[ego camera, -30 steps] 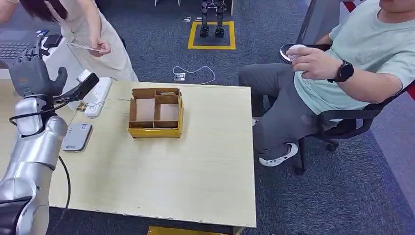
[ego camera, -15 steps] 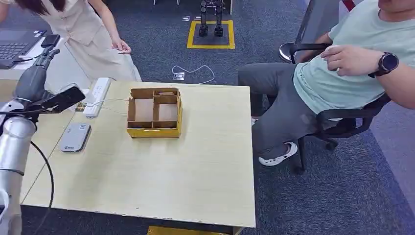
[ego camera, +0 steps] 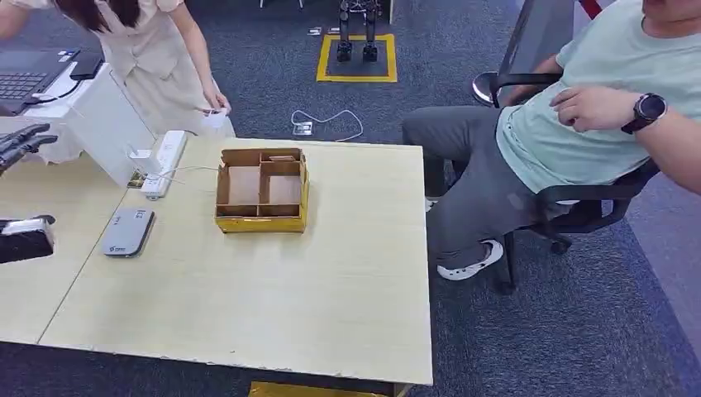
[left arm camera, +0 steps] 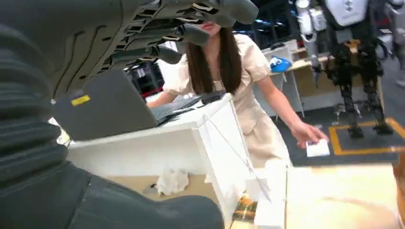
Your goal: Pass the card to the sensor for recognition and then transmit it.
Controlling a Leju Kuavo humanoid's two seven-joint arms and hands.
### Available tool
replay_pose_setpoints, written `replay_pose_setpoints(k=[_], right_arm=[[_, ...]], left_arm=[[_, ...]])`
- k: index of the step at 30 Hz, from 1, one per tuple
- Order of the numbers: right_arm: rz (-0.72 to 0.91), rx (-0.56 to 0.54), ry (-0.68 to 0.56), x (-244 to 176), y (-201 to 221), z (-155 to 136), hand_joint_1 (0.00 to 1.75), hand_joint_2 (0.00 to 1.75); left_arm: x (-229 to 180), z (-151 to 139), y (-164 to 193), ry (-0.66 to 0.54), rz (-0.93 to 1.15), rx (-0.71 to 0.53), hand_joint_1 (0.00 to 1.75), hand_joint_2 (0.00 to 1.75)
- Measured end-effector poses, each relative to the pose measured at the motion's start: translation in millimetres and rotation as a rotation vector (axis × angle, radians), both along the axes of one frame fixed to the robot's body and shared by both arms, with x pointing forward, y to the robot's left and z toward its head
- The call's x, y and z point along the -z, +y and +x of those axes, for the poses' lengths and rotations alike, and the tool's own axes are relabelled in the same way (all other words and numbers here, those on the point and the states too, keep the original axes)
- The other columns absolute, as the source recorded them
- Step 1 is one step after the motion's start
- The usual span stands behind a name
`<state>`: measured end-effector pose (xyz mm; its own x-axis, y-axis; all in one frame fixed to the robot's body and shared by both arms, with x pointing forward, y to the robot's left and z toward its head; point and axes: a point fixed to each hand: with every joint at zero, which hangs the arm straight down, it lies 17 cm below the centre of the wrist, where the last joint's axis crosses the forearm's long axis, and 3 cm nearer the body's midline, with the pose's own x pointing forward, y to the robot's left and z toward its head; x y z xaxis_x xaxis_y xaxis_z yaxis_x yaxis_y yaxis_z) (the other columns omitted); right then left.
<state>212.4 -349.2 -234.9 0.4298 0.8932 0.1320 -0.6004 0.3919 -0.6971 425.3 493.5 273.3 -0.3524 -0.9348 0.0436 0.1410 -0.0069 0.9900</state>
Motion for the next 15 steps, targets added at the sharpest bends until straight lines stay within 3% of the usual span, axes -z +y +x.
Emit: replay_pose_setpoints(k=[9, 15], right_arm=[[-0.005, 0.011, 0.000, -0.1, -2.7, -0.8, 0.00, 0.00], [-0.008, 0.006, 0.000, -0.4, -2.4, 0.3, 0.00, 0.00]], left_arm=[[33.3, -34.8, -45.7, 0.069, 0.078, 0.138, 0.00, 1.75], [33.8, -29.1, -67.4, 0.017, 0.094, 0.177, 0.00, 1.75]])
